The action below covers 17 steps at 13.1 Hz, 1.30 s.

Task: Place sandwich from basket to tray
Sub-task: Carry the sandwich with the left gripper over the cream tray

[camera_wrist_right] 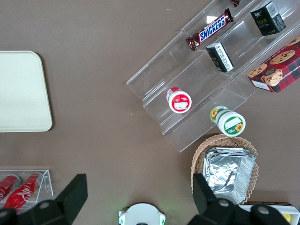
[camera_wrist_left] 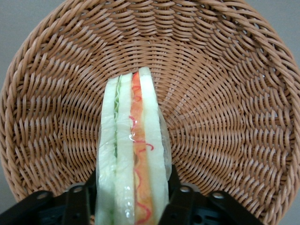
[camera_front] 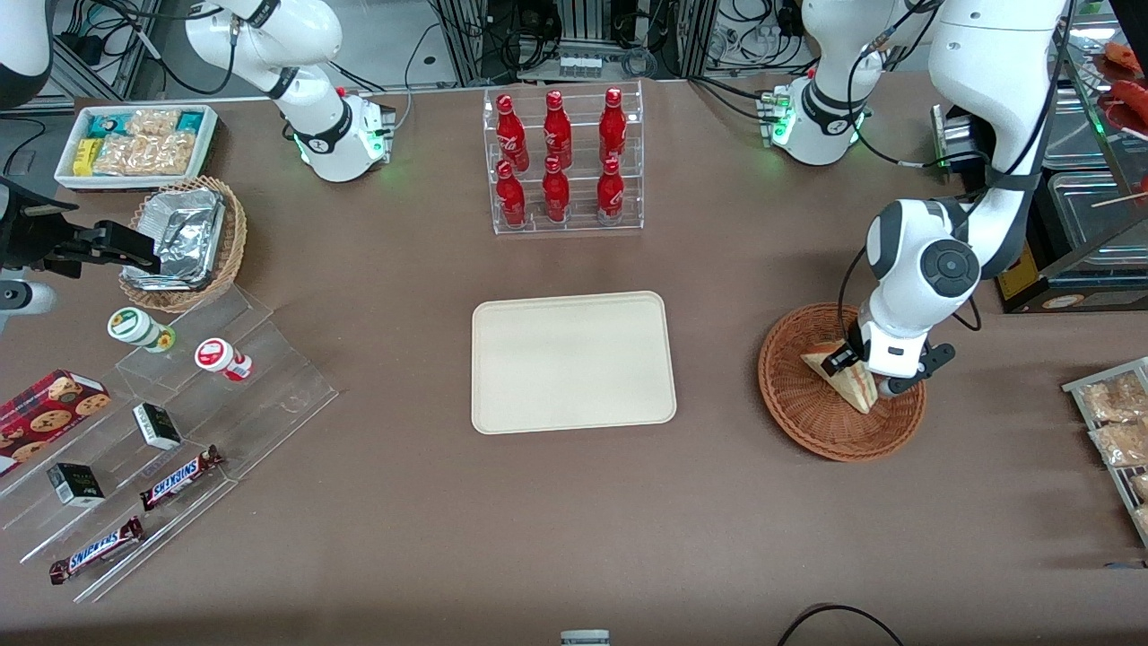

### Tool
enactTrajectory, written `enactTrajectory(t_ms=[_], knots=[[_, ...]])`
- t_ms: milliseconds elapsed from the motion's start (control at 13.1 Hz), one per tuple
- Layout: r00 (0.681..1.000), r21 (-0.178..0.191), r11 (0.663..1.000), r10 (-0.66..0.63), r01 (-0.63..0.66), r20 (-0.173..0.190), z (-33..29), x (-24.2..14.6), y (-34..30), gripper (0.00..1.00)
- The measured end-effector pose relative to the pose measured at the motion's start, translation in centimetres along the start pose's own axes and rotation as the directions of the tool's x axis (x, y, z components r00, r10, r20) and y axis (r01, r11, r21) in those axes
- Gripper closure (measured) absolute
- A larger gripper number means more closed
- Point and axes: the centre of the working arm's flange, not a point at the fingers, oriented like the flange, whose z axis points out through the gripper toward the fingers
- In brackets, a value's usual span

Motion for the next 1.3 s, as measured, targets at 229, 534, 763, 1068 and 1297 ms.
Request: enactTrajectory(t_ms=[229,534,763,1068,1297], knots=[[0.999,0.041,0.999,0.026,-0.027,0.024,-1.3,-0.3,0.1,0.68],[0.995,0.092,0.992,0.086,-0.091,0.057,-8.2,-0.6,3.3,0.79],[0.979,0.089,0.975,0.198,-0.201,0.043,-15.5,-3.3,10.2,0.83],[0.925,0.07,0.923,0.379,-0.379,0.018,-17.7,-11.1,20.3,0.83],[0.88,0.078,0.877,0.473,-0.474,0.033,-14.4,-16.6,26.7,0.83]])
